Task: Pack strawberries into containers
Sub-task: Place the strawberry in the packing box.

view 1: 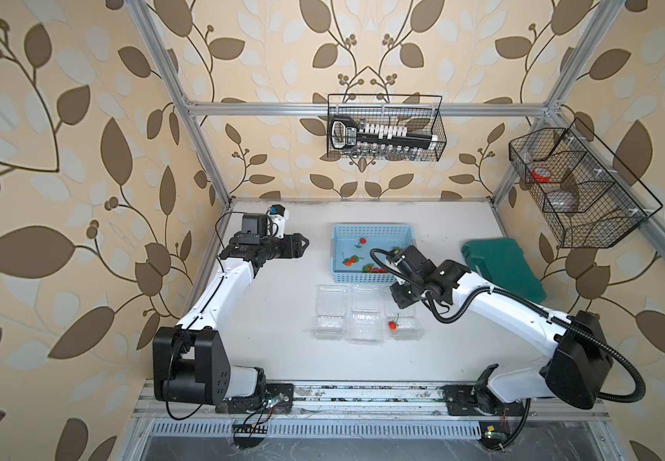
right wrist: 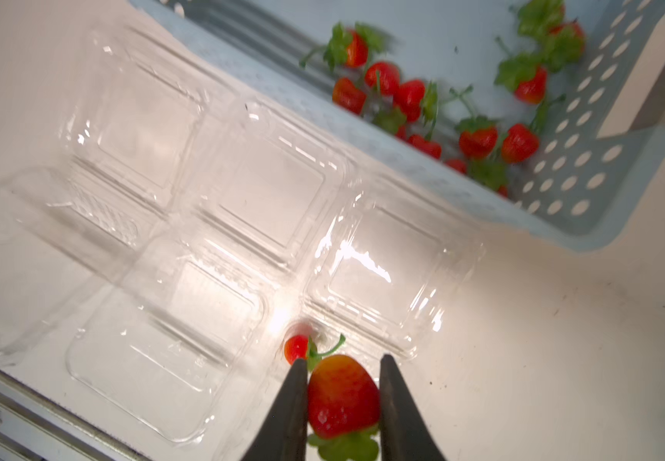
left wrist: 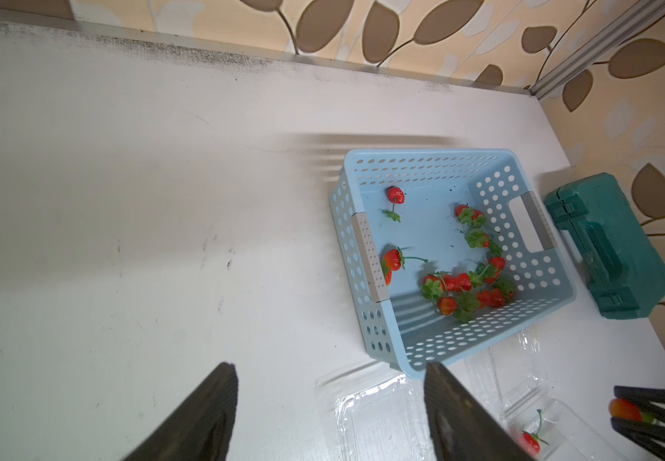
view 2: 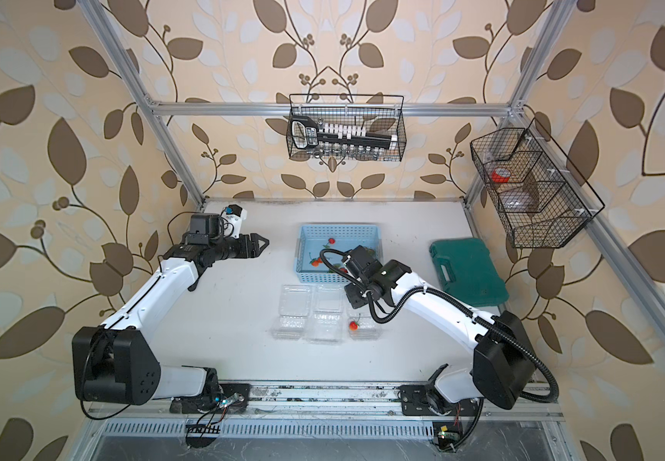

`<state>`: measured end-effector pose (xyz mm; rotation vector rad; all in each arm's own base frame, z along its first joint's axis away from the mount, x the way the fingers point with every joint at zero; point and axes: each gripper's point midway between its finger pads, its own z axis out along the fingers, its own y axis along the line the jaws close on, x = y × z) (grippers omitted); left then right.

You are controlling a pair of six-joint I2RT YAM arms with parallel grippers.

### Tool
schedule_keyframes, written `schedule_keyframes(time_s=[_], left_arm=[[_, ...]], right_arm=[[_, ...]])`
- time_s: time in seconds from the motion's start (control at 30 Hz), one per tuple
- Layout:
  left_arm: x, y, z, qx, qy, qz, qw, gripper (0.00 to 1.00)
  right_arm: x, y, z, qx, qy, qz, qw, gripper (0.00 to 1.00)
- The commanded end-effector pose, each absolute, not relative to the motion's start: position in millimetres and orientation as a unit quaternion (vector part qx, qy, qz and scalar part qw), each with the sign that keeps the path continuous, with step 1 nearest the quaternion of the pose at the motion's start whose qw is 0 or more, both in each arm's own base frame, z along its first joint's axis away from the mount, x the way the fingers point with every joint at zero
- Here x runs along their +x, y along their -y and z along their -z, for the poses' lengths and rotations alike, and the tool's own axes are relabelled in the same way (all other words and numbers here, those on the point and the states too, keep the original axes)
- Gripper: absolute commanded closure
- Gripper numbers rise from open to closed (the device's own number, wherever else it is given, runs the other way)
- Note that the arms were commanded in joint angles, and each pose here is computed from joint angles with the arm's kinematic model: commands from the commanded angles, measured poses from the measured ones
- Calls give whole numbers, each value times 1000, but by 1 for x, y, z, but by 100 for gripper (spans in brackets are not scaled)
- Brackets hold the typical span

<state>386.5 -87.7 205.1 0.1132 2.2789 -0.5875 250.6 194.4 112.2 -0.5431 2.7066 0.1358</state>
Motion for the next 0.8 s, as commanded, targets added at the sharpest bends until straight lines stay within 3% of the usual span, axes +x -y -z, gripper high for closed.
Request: schedule_keyframes(time_s=[0.0,0.2,0.4,0.57,0.77], left_arm=[[386,95,-232,60,-877,243,410,25],[385,95,-234,61,-877,242,411,25],[384,96,-235,64,-876,241,414,25],[384,96,-235,64,-876,240,414,25],[384,95,-234,64,-876,238,414,25]], right_arm=[[225,-188,-92,-167,-973,-54,148,74],[204,-184,-61,-172,-978,-33,114,70],[201,-186,-55,-175,-978,-24,114,58],[226,-188,-83,-172,-971,-12,163,53],[294,-204,-136,-158,-955,-37,250,52]])
